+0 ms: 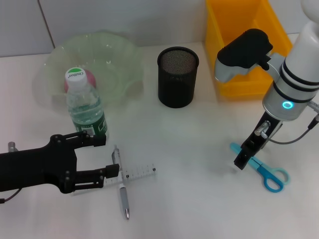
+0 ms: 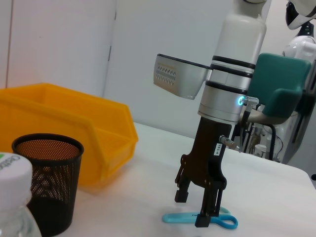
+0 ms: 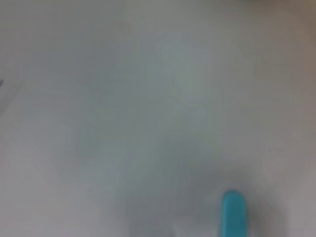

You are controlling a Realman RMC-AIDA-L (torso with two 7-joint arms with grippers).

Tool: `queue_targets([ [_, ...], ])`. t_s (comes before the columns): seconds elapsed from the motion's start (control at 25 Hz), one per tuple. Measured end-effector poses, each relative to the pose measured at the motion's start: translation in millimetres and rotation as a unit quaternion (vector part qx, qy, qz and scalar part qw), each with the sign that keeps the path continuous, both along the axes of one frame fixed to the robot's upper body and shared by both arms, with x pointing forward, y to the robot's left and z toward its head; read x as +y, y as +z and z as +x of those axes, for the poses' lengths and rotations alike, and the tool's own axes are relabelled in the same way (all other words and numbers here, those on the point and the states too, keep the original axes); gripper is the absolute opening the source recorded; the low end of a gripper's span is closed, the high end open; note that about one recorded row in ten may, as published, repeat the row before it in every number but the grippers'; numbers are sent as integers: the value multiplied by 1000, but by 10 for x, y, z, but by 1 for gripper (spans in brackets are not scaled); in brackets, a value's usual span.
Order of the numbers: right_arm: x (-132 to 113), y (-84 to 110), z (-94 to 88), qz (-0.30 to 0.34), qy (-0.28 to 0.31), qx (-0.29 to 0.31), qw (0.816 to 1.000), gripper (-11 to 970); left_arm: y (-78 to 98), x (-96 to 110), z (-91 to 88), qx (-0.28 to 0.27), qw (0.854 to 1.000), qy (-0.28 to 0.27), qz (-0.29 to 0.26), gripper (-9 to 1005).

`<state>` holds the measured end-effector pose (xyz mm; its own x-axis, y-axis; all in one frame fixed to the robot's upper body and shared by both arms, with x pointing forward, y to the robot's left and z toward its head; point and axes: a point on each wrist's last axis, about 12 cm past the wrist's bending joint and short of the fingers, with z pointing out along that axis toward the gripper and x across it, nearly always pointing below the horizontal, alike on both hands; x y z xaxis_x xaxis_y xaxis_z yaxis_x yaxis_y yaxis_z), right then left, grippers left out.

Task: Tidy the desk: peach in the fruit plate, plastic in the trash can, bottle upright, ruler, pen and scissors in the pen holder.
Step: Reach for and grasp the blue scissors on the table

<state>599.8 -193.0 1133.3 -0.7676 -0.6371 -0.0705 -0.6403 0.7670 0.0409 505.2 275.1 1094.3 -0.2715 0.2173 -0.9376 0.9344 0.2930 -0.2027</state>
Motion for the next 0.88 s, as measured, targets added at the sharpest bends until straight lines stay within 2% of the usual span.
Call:
queue_targets([
  [0.64,42,-30,25,-1,5,0,1000,818,-9,-5,-5,2,1000,1,-2,813],
  [0.88,57,-31,24,-2,9,0,1000,777,-14,-5,-7,4,1000,1,-2,813],
])
